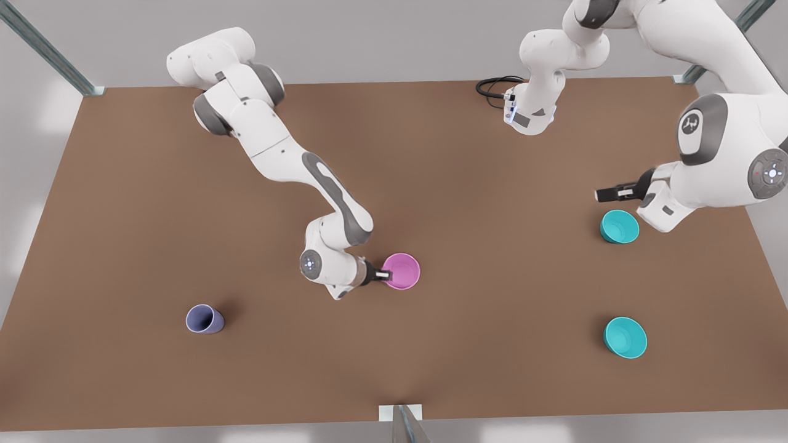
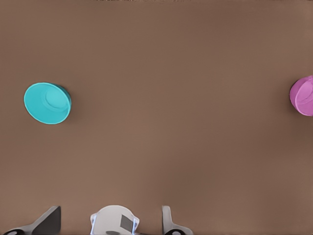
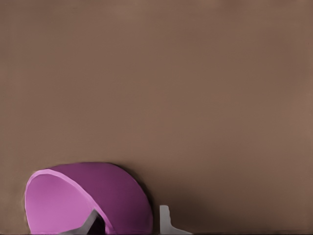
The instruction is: Stack the blue bowl on the pink bowl
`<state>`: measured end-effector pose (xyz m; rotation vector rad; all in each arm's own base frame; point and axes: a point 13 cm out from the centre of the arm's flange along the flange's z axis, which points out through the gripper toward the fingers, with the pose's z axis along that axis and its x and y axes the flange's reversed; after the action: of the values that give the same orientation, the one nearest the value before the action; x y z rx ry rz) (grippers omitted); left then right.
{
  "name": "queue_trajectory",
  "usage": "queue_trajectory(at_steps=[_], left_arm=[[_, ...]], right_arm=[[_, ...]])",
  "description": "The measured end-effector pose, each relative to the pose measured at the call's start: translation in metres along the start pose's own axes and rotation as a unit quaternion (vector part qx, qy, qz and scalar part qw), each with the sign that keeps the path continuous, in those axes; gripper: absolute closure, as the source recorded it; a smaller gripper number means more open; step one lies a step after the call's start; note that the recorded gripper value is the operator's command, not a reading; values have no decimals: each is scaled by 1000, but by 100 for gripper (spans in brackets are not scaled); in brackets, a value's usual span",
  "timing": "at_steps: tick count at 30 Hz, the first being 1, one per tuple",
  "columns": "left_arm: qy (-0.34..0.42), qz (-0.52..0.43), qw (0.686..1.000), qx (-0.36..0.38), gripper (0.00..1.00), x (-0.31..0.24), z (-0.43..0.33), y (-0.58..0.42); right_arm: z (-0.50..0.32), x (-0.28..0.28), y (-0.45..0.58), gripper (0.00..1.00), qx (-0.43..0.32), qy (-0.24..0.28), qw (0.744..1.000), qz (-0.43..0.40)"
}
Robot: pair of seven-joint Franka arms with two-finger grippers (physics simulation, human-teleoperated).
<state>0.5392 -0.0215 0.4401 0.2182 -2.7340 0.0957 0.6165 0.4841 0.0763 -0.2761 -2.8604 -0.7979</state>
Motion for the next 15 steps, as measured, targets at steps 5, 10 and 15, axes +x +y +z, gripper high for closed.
queue_trajectory(at_steps=[5,10,15], left_arm=[[3,-19,999,27,0,-63,42,31],[-7,-34,998,52,0,-142,108,87],[-14,-74,994,82,0,-198,217,199]], right_arm=[[-168,-57,-40,0,7,-14,998,66],[-469,-89,-193,0,179,-56,979,80],[-639,53,-209,0,263,-55,959,85]])
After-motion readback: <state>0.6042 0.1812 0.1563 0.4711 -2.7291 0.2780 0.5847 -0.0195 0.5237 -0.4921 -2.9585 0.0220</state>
